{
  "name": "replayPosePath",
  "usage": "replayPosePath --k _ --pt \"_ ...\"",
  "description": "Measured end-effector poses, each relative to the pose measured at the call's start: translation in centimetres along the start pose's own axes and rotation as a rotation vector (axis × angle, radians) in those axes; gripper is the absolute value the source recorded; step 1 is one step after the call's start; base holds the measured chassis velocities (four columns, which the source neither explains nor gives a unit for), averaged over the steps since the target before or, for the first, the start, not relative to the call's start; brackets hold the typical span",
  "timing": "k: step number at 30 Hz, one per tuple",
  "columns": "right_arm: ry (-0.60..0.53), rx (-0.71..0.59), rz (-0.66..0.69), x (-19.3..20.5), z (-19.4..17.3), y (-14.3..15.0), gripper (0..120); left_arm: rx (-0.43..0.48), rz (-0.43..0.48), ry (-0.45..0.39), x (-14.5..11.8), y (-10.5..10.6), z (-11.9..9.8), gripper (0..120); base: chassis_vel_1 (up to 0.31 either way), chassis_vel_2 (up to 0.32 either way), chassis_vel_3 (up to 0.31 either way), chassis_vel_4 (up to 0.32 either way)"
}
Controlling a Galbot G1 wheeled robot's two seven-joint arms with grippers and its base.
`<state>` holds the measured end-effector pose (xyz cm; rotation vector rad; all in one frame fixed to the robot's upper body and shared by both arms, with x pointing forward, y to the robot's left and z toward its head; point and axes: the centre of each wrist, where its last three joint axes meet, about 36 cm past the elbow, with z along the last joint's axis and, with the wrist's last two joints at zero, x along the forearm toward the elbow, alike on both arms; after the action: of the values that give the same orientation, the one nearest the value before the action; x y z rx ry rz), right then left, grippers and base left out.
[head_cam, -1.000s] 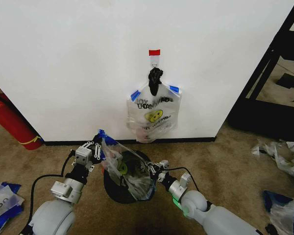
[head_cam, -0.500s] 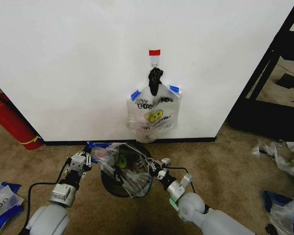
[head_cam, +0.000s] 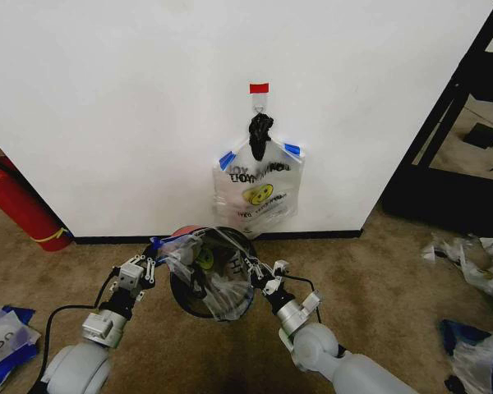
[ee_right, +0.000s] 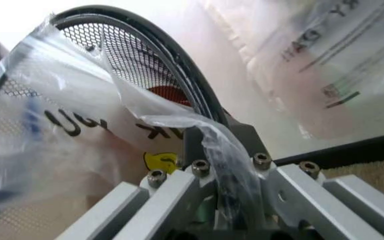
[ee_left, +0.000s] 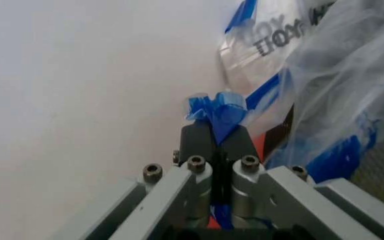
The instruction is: Pick up the garbage bag from the wall and place it over the trash bin.
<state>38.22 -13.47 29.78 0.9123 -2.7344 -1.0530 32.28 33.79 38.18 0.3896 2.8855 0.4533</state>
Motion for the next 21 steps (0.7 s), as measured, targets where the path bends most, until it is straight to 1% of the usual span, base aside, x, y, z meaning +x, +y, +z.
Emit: replayPosePath --k 2,4,8,12,14,15,19,21 --pt "-0.013 -0.059 0.041 -0.1 -0.2 0.7 0 0.005 0.025 -0.026 0.5 0.8 0.9 0 0.0 0.0 0.0 0.0" --pt "-0.007 -0.08 0.048 0.1 -0.2 1.0 0 -0.001 0.034 -0.032 0.6 1.2 1.6 0 0.0 0.0 0.0 0.0" --pt "-0.001 -0.084 0.049 0.2 -0.1 1.1 0 0.002 0.025 -0.034 0.3 1.5 1.9 0 0.0 0.0 0.0 0.0" --pt "-0.002 -0.084 0.048 0.2 0.0 1.1 0 0.027 0.007 -0.021 0.1 1.0 1.8 1 0.0 0.0 0.0 0.0" --pt "-0.007 -0.081 0.047 0.2 0.0 1.2 0 0.064 -0.01 -0.008 0.0 0.7 1.5 10 0.0 0.0 0.0 0.0" --pt "-0.011 -0.077 0.047 0.2 0.2 1.1 0 0.11 -0.019 0.003 0.2 0.4 1.1 16 0.0 0.0 0.0 0.0" --pt "-0.03 -0.068 0.065 0.1 0.7 0.9 0 0.19 0.017 0.019 1.2 0.9 0.3 31 0.0 0.0 0.0 0.0" --pt "-0.032 -0.067 0.068 0.1 0.7 0.8 0 0.194 0.022 0.022 1.3 1.0 0.3 33 0.0 0.0 0.0 0.0"
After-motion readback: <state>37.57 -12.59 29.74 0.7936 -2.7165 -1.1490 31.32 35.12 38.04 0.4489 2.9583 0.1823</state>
